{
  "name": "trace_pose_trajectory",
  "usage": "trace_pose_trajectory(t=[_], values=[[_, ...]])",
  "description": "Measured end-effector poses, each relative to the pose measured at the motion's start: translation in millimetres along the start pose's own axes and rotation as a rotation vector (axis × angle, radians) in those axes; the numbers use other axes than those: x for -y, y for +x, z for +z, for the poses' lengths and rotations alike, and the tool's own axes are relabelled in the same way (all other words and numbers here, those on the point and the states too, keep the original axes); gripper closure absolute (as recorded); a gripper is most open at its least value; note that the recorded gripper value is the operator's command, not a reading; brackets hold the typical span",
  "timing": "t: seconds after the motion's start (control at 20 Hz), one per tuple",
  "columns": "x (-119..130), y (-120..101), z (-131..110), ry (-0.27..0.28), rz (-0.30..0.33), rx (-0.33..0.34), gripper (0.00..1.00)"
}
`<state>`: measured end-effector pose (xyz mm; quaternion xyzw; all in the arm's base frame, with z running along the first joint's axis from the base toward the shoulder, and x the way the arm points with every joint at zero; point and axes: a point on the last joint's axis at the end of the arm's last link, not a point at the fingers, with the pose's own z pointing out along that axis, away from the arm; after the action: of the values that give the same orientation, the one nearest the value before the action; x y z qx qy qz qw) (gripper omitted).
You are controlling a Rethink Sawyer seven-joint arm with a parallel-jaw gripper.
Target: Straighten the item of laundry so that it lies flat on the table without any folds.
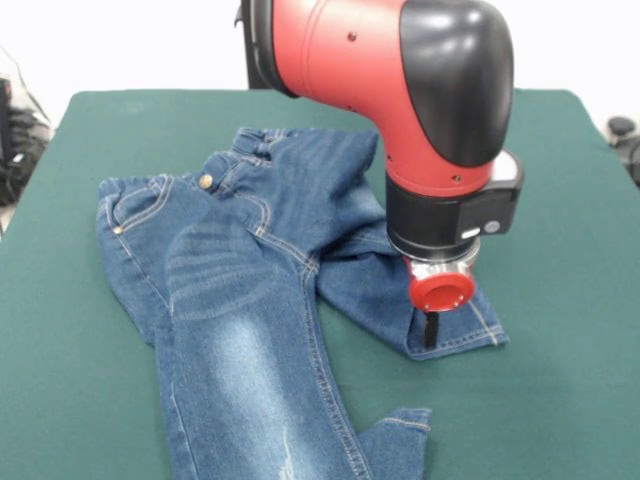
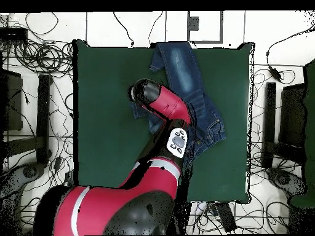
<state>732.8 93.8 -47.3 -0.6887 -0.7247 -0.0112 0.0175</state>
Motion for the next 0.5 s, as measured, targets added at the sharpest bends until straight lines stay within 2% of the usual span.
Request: trace_pose_trajectory(t=[0.5], values=[[2.0,-0.7,-3.4,0.002,0.004,-0.001,0.0]])
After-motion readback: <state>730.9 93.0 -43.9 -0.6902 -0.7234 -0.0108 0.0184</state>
